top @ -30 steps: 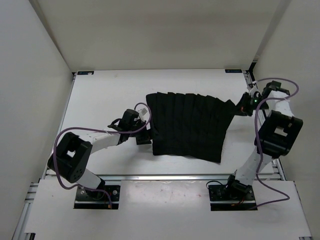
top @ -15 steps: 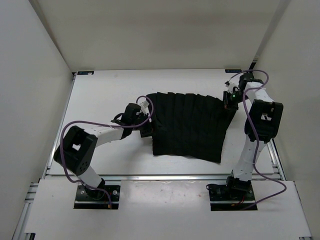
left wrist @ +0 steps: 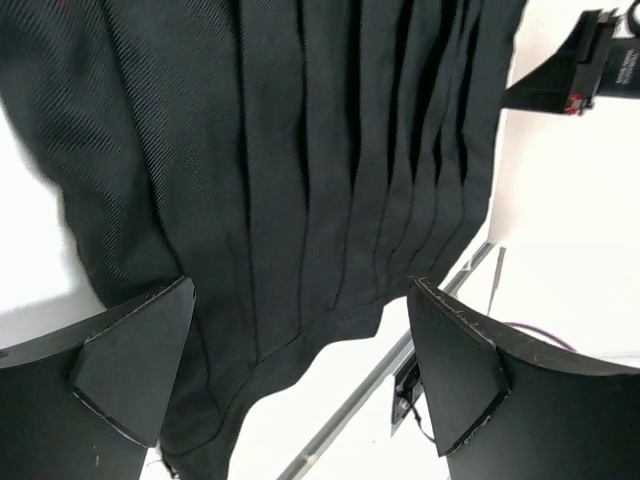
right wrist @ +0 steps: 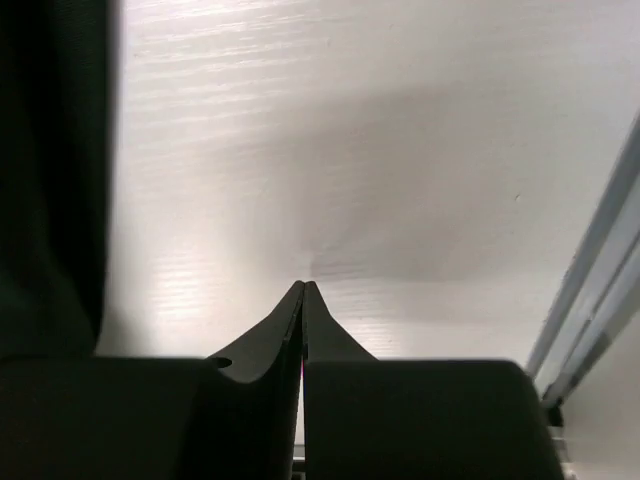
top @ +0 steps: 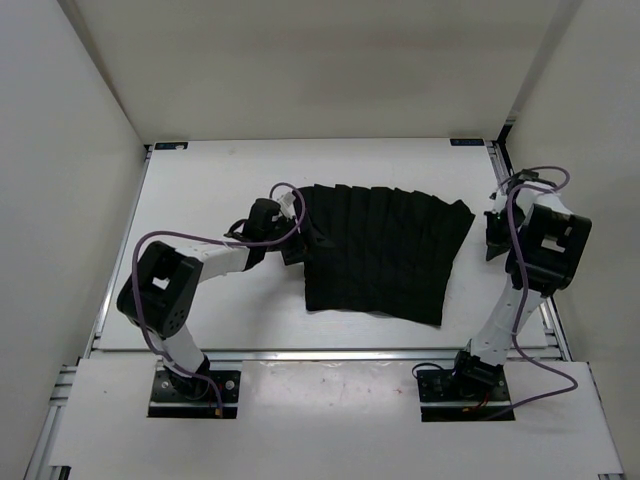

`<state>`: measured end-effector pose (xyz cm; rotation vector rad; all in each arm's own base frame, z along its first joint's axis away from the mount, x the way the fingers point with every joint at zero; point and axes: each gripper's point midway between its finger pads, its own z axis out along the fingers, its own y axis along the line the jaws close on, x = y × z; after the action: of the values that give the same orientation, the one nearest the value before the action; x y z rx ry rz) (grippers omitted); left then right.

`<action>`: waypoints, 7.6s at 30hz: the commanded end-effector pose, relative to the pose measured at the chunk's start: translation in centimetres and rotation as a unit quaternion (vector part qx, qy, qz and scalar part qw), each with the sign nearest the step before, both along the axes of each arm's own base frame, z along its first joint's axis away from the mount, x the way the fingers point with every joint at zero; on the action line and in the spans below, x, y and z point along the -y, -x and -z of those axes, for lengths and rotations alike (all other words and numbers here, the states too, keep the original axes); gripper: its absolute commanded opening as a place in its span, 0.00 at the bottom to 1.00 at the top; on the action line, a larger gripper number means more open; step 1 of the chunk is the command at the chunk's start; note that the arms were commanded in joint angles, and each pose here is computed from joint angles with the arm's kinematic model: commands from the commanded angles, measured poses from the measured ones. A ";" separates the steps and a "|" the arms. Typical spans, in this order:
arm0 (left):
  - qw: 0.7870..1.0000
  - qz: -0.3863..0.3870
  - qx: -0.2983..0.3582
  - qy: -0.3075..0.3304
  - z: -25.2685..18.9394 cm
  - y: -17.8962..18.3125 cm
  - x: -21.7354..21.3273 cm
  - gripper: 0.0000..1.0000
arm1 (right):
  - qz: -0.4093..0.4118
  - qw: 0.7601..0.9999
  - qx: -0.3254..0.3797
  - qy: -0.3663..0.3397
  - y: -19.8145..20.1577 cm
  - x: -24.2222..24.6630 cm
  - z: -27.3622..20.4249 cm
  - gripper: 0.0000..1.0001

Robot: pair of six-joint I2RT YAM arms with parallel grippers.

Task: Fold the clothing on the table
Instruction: Flatten the skirt out, then fold the skirt

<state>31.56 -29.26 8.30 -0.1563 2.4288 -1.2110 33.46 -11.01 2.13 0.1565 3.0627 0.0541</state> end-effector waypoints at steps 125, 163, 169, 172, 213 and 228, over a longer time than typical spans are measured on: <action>0.999 -0.043 0.005 0.030 0.1 10.6 -7.1 0.98 | -0.075 0.932 0.066 -0.349 9.4 -15.5 -8.2 0.86; 0.994 -0.098 0.004 -0.048 5.2 12.6 -6.4 0.99 | -0.073 0.942 -0.017 -0.327 12.8 -16.6 -3.2 0.80; 0.994 -0.084 0.003 -0.064 5.4 12.2 -5.5 0.98 | -0.082 0.943 -0.025 -0.323 13.0 -17.5 -2.7 0.76; 0.994 -0.091 0.004 -0.068 5.4 12.0 -5.9 0.91 | -0.087 0.944 -0.021 -0.317 12.5 -17.6 -2.5 0.71; 0.994 -0.103 -0.013 -0.018 2.7 15.1 -8.8 0.00 | -0.154 0.928 0.037 -0.337 13.0 -18.9 -6.7 0.00; 0.983 -0.160 -0.007 0.088 -4.1 14.3 -10.8 0.00 | -0.219 0.879 0.081 -0.417 12.0 -21.3 -14.5 0.00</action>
<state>16.58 -18.58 10.05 -0.5655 2.2322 -1.2409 20.95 10.15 14.27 -0.4328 2.6917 1.2757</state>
